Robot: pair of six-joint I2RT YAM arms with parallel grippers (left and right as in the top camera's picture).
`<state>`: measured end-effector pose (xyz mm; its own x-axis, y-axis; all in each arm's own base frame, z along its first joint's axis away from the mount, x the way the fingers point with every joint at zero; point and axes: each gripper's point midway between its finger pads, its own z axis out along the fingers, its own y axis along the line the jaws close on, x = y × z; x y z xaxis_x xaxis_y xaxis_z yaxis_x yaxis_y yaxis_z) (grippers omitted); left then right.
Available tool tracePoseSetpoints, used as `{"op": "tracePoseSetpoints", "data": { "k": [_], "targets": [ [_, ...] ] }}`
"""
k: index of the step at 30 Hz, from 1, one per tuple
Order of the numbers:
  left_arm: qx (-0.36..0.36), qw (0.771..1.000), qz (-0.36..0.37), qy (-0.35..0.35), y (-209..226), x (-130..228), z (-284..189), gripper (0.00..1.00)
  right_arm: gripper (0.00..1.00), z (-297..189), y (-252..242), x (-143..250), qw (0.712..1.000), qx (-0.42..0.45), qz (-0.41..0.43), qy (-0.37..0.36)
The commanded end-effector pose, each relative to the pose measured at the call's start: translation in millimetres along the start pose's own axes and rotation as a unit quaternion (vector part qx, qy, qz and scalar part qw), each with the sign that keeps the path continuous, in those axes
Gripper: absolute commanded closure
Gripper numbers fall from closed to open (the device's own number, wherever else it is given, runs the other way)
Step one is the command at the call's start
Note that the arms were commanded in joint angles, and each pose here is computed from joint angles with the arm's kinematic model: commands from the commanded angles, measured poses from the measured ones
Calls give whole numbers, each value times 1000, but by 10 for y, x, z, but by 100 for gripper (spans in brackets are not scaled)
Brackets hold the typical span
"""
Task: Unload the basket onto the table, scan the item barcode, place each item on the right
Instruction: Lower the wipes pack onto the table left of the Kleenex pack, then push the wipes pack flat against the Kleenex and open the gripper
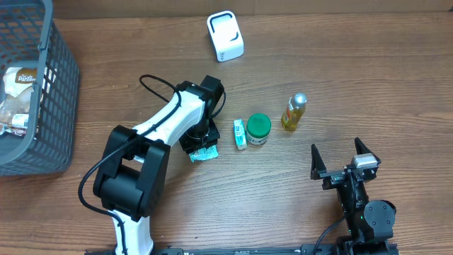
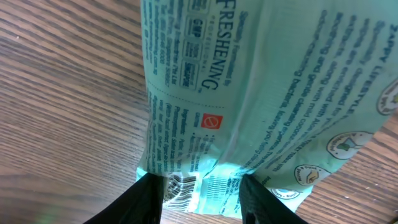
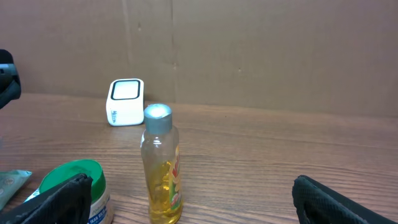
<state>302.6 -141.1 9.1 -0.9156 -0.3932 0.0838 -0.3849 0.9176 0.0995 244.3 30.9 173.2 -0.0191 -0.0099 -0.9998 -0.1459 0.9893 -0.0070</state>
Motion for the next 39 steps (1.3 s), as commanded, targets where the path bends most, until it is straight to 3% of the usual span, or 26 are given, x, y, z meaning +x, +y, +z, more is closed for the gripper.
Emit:
{"op": "tracePoseSetpoints", "data": {
  "k": [1, 8, 14, 24, 25, 30, 32, 34, 39],
  "targets": [
    [-24, 999, -11, 21, 80, 106, 228, 54, 0, 2, -6, 29, 1000, 1, -1, 0],
    [-16, 999, 18, 33, 59, 147, 227, 43, 0, 2, -6, 30, 1000, 1, -1, 0],
    [7, 996, 71, 48, 3, 146, 158, 41, 0, 2, -6, 30, 1000, 1, -1, 0],
    [69, 994, 89, -11, -33, -384, -658, 32, 0, 2, -6, 30, 1000, 1, -1, 0],
    [70, 993, 91, -13, -9, -409, -685, 35, 0, 2, -6, 30, 1000, 1, -1, 0],
    [32, 996, 86, -2, 212, -401, -614, 80, 0, 2, -6, 30, 1000, 1, -1, 0],
    [15, 996, 85, -2, 283, -396, -562, 91, 0, 2, -6, 30, 1000, 1, -1, 0],
    [8, 996, 85, 0, 309, -382, -506, 96, 0, 2, -6, 30, 1000, 1, -1, 0],
    [2, 996, 85, 0, 346, -363, -311, 93, 0, 2, -6, 30, 1000, 1, -1, 0]
  ]
}}
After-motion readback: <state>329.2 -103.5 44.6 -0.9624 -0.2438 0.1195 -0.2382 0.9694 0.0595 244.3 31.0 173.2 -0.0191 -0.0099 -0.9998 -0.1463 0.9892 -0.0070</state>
